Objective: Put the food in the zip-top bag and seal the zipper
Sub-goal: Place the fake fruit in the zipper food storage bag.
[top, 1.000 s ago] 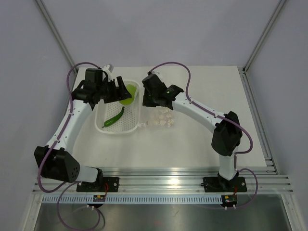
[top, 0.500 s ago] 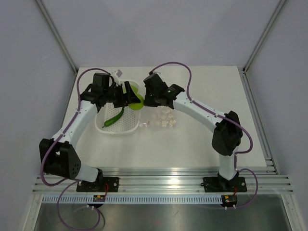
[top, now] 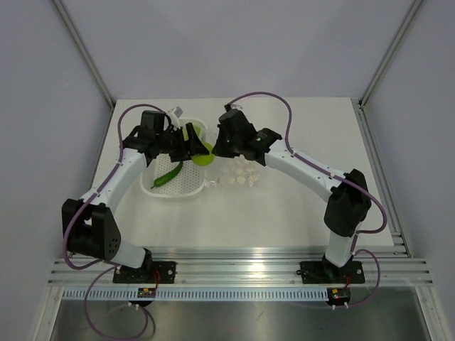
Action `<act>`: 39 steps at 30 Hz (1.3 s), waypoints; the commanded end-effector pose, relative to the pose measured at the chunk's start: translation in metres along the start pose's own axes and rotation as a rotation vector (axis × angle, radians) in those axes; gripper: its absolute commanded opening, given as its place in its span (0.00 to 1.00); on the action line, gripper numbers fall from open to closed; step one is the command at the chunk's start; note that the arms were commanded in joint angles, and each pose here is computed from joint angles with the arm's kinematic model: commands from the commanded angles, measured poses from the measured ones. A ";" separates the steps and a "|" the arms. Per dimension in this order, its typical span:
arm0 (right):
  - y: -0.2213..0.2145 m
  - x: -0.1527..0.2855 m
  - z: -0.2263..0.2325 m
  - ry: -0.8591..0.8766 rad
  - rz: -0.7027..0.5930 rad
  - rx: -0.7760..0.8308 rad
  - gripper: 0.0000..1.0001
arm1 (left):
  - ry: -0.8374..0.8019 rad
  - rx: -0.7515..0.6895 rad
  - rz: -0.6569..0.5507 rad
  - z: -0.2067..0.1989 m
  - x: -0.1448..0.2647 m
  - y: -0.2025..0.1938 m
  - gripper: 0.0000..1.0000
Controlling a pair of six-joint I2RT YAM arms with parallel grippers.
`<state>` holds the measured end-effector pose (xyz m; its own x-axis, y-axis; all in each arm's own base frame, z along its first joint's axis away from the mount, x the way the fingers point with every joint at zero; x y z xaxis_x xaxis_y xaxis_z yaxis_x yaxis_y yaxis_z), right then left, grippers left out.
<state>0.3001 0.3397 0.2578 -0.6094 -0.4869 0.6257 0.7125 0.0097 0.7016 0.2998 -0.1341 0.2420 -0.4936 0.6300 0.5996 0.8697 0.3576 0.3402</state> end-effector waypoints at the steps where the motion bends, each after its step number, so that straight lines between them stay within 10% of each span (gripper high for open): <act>1: 0.027 0.023 0.025 0.140 -0.129 -0.029 0.00 | -0.075 -0.022 0.031 -0.008 -0.003 -0.002 0.65; 10: 0.028 0.026 0.030 0.187 -0.136 -0.045 0.00 | -0.048 -0.009 0.044 -0.001 -0.008 -0.005 0.66; 16: 0.020 0.024 0.023 0.165 -0.123 -0.070 0.00 | -0.078 -0.025 0.038 -0.011 0.001 -0.003 0.99; 32: 0.020 0.037 -0.027 -0.022 -0.137 -0.146 0.00 | -0.090 -0.181 -0.087 -0.033 0.065 -0.009 0.95; 39: 0.016 0.054 -0.045 -0.073 -0.169 -0.138 0.00 | 0.370 -0.167 -0.205 0.026 0.065 0.004 0.89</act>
<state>0.2997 0.2847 0.2661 -0.6926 -0.4205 0.5861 0.6916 -0.1561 0.7052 0.2626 -0.1001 0.2816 -0.6153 0.5186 0.5937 0.7845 0.3290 0.5257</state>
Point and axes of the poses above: each gripper's point midway between its finger pads, its own x axis back along the fingers, its own z axis along the line the jaws close on, y = z × x, the point moved 8 cm from there along x, back along the fingers, and after that the axes turned 12 degrees about x, right-handed, at the moved point
